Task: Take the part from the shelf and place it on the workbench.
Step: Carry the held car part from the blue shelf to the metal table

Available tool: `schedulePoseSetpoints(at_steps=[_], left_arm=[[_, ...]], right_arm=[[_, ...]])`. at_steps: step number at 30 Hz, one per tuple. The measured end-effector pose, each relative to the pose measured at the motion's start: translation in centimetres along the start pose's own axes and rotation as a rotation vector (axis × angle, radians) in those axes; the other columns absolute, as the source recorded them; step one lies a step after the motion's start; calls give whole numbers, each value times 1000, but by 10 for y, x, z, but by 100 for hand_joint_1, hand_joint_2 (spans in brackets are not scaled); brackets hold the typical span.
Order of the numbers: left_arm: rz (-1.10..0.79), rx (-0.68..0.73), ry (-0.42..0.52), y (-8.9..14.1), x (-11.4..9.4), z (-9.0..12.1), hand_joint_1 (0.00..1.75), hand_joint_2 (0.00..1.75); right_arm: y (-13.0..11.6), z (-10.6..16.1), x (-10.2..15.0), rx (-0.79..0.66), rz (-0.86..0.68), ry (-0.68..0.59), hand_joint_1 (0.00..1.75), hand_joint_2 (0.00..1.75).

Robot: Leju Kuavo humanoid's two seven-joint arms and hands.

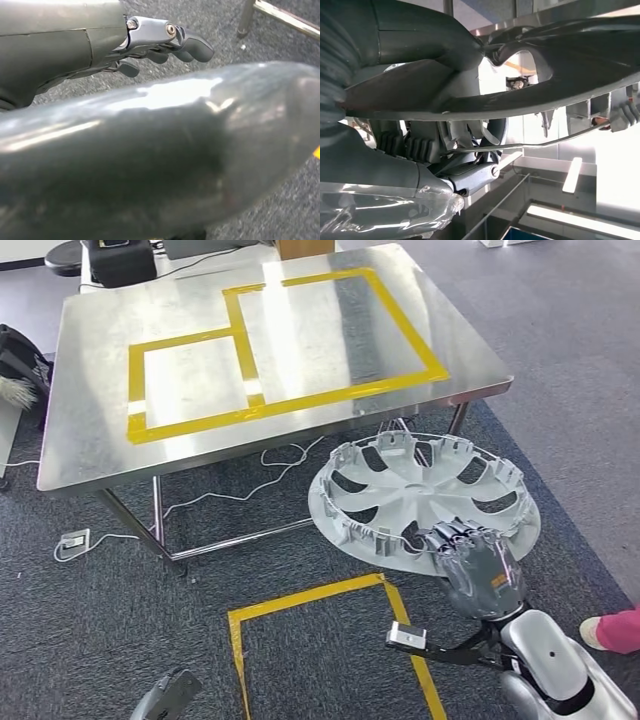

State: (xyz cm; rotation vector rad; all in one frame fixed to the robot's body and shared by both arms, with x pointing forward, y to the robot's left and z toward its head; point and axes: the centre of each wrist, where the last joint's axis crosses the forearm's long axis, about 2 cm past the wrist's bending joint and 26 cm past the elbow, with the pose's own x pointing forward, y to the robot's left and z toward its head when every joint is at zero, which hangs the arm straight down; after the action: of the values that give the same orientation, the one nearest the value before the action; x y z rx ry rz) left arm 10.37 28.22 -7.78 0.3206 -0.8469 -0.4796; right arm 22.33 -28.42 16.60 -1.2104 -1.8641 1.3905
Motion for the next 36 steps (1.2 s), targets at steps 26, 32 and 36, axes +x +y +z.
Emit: schedulePoseSetpoints(at_steps=[26,32,36], left_arm=[[45,38,-2,5,9,-6,0,0],[54,39,-1,4,9,-6,0,0],[55,42,0,5,9,-6,0,0]], right_arm=[[-25,-15,-29,-56,108,-11,175,175],[-27,-15,-36,-52,127,-13,175,175],[-30,-17,-38,-59,135,-13,175,175]])
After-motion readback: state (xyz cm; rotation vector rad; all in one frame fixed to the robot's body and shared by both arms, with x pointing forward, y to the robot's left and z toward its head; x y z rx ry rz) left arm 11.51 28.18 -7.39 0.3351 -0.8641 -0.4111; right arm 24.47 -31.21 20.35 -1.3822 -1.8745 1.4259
